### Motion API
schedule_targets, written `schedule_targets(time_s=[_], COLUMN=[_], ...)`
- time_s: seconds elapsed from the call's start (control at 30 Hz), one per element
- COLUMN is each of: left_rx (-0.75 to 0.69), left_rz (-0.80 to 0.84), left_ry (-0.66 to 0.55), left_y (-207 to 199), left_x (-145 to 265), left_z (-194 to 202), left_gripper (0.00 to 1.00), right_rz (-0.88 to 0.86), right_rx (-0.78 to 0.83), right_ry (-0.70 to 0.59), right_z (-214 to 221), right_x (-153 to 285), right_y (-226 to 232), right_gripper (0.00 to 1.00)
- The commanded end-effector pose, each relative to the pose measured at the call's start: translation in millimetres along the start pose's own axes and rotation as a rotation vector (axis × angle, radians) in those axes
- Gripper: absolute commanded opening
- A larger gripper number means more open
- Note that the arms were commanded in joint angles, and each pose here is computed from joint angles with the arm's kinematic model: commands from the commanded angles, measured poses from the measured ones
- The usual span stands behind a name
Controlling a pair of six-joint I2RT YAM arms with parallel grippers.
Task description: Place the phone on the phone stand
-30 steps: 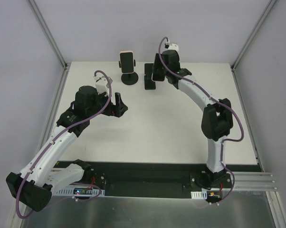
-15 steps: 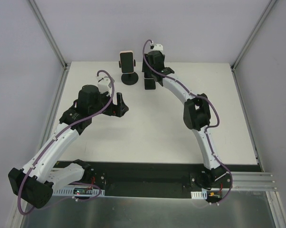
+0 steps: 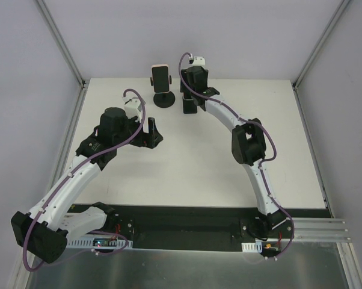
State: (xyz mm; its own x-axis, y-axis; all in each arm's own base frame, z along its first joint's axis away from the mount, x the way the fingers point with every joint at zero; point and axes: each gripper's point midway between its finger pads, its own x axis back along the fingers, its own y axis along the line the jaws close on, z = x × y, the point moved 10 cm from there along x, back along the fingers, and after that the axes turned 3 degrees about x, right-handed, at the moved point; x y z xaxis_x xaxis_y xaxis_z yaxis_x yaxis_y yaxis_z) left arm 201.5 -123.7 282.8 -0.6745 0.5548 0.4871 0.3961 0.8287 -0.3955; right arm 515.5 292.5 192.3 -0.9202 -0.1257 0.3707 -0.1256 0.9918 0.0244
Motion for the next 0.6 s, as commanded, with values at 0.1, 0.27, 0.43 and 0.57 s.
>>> schedule_targets(time_s=[0.1,0.27,0.43,0.57], left_rx=[0.003,0.001,-0.001,-0.001], left_rz=[-0.007,-0.009,-0.024,-0.037], left_ry=[-0.027,-0.031,-0.041,-0.057], left_y=[1,1,2,4], left_x=[0,1,2,5], left_z=[-7,-7,-7,-7], left_gripper=[0.86,0.86,0.86,0.86], right_rz=[0.014,0.0,-0.056,-0.042], right_rx=[-0.008,-0.009,0.036,0.072], right_ry=[-0.076,-0.072,-0.094,-0.071], right_z=[-14,-16,-48,-70], right_x=[0,3,33,57], right_y=[4,7,14,7], right_gripper=[0.14,0.45,0.96,0.96])
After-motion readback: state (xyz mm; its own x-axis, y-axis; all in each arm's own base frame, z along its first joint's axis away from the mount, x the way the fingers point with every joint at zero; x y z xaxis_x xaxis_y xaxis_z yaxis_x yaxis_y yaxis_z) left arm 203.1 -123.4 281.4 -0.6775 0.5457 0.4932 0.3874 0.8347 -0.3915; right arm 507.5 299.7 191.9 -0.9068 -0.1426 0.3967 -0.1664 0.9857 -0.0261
